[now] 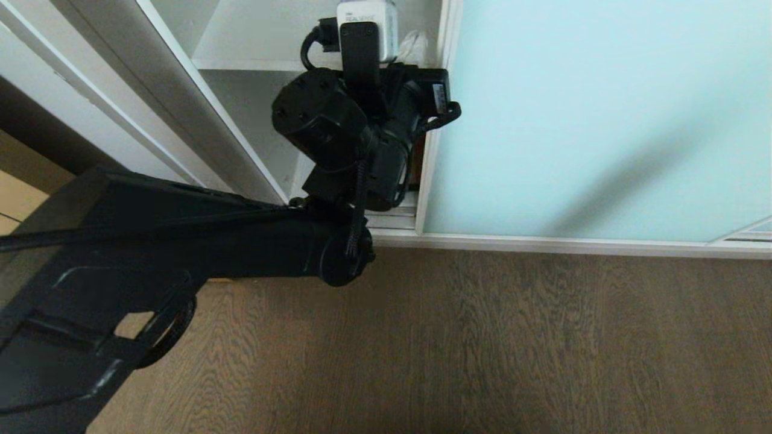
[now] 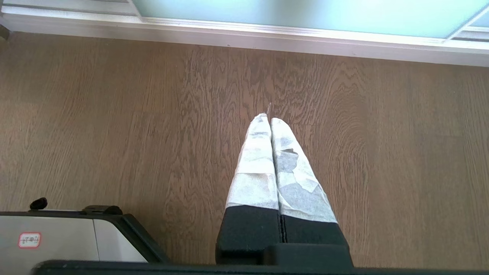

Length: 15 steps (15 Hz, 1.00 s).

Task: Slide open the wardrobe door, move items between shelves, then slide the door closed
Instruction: Open the door

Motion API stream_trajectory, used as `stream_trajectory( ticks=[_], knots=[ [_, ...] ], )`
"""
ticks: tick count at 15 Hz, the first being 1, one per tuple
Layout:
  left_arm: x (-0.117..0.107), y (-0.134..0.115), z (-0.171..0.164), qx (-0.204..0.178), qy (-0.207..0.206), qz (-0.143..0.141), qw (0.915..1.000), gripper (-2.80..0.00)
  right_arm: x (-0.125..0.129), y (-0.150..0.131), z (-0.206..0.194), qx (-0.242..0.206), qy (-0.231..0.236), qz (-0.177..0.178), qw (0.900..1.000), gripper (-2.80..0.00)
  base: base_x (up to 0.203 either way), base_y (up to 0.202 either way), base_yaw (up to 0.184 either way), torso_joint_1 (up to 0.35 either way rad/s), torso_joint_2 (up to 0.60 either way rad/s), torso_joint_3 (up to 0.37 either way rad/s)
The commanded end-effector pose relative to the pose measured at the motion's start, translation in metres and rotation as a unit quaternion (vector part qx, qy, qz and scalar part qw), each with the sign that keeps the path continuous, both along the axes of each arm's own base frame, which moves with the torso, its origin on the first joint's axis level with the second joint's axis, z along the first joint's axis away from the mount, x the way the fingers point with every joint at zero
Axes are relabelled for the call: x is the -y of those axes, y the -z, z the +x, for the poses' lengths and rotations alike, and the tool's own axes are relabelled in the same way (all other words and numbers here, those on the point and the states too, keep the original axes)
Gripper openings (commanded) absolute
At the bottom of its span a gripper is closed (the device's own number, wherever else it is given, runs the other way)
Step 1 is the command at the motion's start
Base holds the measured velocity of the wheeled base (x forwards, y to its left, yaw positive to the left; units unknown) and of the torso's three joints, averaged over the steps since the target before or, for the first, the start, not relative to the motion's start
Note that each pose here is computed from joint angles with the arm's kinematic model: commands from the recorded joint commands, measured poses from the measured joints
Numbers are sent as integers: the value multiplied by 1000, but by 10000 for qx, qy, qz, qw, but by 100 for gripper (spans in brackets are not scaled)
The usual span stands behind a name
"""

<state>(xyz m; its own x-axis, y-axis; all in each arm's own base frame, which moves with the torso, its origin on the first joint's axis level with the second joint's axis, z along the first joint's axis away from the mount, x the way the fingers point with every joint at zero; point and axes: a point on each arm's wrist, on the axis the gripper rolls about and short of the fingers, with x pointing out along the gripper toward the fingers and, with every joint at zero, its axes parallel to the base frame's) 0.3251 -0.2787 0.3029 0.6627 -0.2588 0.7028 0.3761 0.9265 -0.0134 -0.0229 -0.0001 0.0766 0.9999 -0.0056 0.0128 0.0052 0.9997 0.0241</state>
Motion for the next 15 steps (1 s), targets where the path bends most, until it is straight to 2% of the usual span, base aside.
stream_trajectory(
  ticks=[1, 5, 8, 11, 13, 15],
  knots=[
    [18, 5, -8, -12, 188, 15, 9998, -280, 0, 0, 0, -3, 0, 3, 10000, -280, 0, 0, 0, 0, 0, 0],
    [44, 26, -8, -100, 369, 136, 9992, -280, 0, 0, 0, -3, 3, 3, 10000, -280, 0, 0, 0, 0, 0, 0],
    [48, 21, -12, 8, 408, -14, 9992, -280, 0, 0, 0, -3, 3, 3, 10000, -280, 0, 0, 0, 0, 0, 0],
    [29, -14, -26, 224, 288, -337, 9988, -280, 0, 0, 0, -3, 3, 3, 10000, -280, 0, 0, 0, 0, 0, 0],
    [-1, -52, -41, 391, 57, -642, 9972, -280, 0, 0, 0, -3, -3, 3, 10000, -280, 0, 0, 0, 0, 0, 0],
    [-37, -92, -58, 434, -184, -765, 9960, -280, 0, 0, 0, -3, 3, 3, 10000, -280, 0, 0, 0, 0, 0, 0]
  ],
)
